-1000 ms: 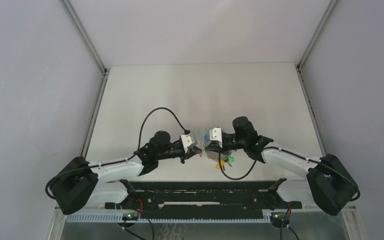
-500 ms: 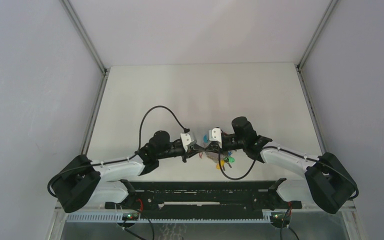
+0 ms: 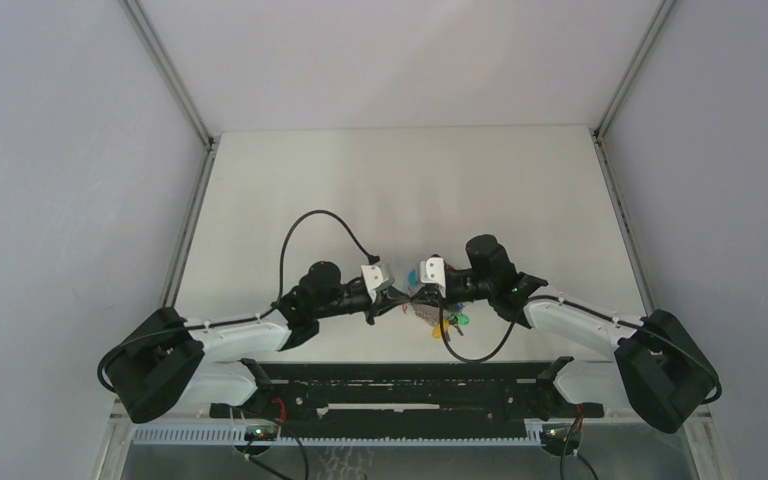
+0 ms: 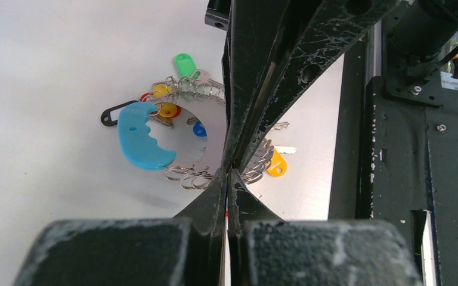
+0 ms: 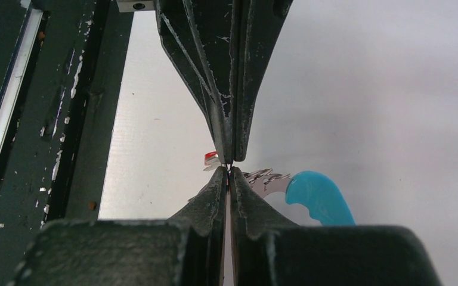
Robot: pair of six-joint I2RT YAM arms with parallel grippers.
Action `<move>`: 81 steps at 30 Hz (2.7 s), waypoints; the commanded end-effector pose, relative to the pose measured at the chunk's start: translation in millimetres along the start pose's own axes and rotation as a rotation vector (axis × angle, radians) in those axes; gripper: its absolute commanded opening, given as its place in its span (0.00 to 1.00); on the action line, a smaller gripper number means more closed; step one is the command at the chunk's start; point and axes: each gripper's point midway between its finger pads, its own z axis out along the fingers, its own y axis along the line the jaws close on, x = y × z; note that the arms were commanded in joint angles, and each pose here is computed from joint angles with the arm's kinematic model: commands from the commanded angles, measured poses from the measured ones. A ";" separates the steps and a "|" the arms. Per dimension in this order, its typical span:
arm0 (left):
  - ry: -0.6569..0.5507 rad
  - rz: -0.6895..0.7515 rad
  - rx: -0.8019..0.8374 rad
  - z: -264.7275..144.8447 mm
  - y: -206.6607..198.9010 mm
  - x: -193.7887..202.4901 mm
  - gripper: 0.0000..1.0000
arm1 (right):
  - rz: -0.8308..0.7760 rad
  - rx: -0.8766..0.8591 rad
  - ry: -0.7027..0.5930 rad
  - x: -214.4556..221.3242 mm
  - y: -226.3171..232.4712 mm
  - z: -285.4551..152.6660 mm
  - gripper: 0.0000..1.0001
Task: Put the keys on the keyring
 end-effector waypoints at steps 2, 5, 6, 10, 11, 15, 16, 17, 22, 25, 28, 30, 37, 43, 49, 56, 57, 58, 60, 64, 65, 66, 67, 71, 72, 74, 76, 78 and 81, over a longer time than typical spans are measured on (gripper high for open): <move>-0.051 -0.046 -0.056 4.2 11.3 -25.4 0.00 | -0.057 0.020 -0.062 -20.8 -4.4 -4.9 0.00; -0.051 -0.073 -0.054 3.4 11.9 -26.3 0.00 | -0.060 0.022 -0.066 -22.2 -4.6 -5.7 0.00; -0.052 -0.079 -0.054 3.2 11.9 -26.8 0.00 | -0.059 0.025 -0.064 -21.9 -4.9 -5.9 0.00; -0.045 -0.122 -0.055 2.4 12.7 -23.3 0.00 | -0.063 0.039 -0.063 -21.6 -6.7 -7.6 0.00; -0.043 -0.135 -0.054 2.2 13.0 -22.6 0.00 | -0.063 0.042 -0.064 -21.7 -6.9 -8.1 0.00; -0.041 -0.192 -0.057 2.3 17.4 -22.0 0.00 | -0.063 0.042 -0.068 -22.6 -6.7 -8.8 0.00; -0.043 -0.202 -0.052 2.7 17.8 -23.6 0.00 | -0.064 0.042 -0.069 -22.9 -6.5 -8.8 0.00; -0.042 -0.213 -0.047 3.3 17.7 -23.7 0.00 | -0.063 0.043 -0.069 -23.0 -6.8 -8.9 0.00; -0.038 -0.261 -0.031 4.5 17.7 -23.7 0.00 | -0.071 0.046 -0.076 -25.2 -7.0 -9.5 0.00; -0.036 -0.283 -0.026 4.0 17.7 -22.5 0.00 | -0.070 0.059 -0.080 -25.7 -8.5 -10.9 0.00; -0.024 -0.302 -0.028 3.9 17.7 -17.3 0.00 | -0.068 0.077 -0.092 -27.1 -10.9 -12.8 0.00; -0.014 -0.314 -0.021 5.0 16.7 -14.3 0.00 | -0.066 0.086 -0.100 -28.3 -12.6 -14.2 0.00; 0.006 -0.342 -0.020 7.1 16.3 -6.6 0.01 | -0.069 0.107 -0.124 -32.5 -14.9 -18.4 0.00; -0.047 -0.317 -0.066 -0.8 20.3 -6.4 0.20 | -0.063 0.116 -0.130 -32.2 -16.5 -19.8 0.00; -0.126 -0.234 -0.054 -10.7 15.1 -16.2 0.34 | -0.062 0.117 -0.132 -32.9 -16.9 -20.0 0.00; -0.177 -0.141 0.040 -7.9 0.6 -30.5 0.74 | -0.058 0.112 -0.137 -33.6 -16.2 -19.5 0.00; -0.178 -0.127 0.046 -6.9 -0.1 -31.2 0.73 | -0.058 0.111 -0.138 -33.7 -16.1 -19.6 0.00; -0.178 -0.114 0.050 -6.0 -0.3 -31.6 0.72 | -0.057 0.112 -0.138 -33.7 -16.3 -19.7 0.00; -0.178 -0.080 0.044 -4.8 2.2 -31.6 0.64 | -0.058 0.111 -0.138 -33.7 -16.1 -19.6 0.00; -0.179 -0.061 0.020 -6.5 9.0 -29.0 0.48 | -0.055 0.116 -0.144 -35.5 -17.1 -20.3 0.00; -0.186 -0.061 0.018 -7.3 10.1 -29.4 0.48 | -0.053 0.117 -0.148 -36.8 -17.3 -20.5 0.00; -0.189 -0.060 0.017 -7.7 10.7 -28.5 0.48 | -0.052 0.120 -0.152 -38.1 -17.9 -20.9 0.00; -0.189 -0.058 0.019 -7.3 10.8 -26.9 0.50 | -0.053 0.122 -0.160 -39.9 -18.5 -21.1 0.00; -0.202 -0.063 0.054 -3.5 6.9 -25.8 0.52 | -0.031 0.137 -0.178 -43.1 -21.8 -22.5 0.00; -0.210 -0.063 0.063 -3.2 5.8 -27.1 0.51 | -0.026 0.147 -0.180 -43.5 -23.6 -23.2 0.00; -0.216 -0.056 0.071 -3.4 5.2 -26.9 0.47 | -0.025 0.160 -0.189 -44.0 -25.5 -24.4 0.00; -0.213 -0.045 0.076 -3.9 4.4 -24.2 0.45 | -0.023 0.161 -0.200 -45.5 -26.3 -25.1 0.00; -0.210 -0.025 0.080 -3.6 4.4 -21.9 0.41 | -0.018 0.160 -0.202 -44.8 -27.5 -24.3 0.00; -0.199 -0.018 0.101 -1.1 2.6 -17.5 0.38 | -0.009 0.160 -0.200 -42.6 -28.5 -22.7 0.00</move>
